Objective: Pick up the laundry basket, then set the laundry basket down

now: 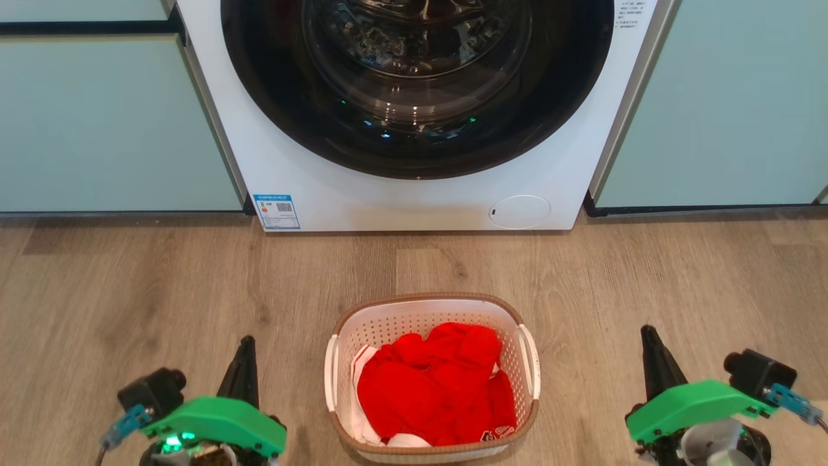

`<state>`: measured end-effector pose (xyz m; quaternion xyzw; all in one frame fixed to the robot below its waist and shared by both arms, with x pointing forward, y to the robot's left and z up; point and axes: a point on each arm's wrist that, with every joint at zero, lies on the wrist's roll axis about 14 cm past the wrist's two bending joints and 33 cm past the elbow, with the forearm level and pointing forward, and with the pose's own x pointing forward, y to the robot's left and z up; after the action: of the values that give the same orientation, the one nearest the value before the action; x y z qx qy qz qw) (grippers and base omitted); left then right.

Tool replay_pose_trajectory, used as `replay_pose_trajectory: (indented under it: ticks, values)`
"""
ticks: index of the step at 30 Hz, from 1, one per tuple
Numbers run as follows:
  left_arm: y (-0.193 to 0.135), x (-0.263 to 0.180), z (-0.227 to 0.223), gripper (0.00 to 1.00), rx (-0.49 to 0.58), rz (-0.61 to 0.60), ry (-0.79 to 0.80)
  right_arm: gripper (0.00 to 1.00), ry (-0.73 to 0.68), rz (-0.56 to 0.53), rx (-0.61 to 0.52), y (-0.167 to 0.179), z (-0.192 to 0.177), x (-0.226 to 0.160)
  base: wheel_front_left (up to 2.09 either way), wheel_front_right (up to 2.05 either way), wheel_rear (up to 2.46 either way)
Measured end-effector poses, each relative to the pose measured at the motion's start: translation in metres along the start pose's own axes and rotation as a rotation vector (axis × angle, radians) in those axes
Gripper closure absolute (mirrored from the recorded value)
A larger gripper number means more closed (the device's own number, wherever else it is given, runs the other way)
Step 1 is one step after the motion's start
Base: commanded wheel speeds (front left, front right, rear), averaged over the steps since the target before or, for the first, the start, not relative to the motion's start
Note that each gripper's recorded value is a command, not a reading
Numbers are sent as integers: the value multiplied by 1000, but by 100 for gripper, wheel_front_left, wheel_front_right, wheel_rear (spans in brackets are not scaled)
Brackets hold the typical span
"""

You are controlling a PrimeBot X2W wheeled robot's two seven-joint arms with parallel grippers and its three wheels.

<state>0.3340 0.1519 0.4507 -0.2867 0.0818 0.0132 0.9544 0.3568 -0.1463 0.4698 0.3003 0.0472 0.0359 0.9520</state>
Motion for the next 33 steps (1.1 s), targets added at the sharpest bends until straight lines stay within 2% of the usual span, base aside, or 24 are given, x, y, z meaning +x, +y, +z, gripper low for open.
replay_pose_trajectory:
  ticks: [33]
  values:
    - [7,13,9,100,-375,16,26,100,-22,-85,372,-23,12,4,0,0,0]
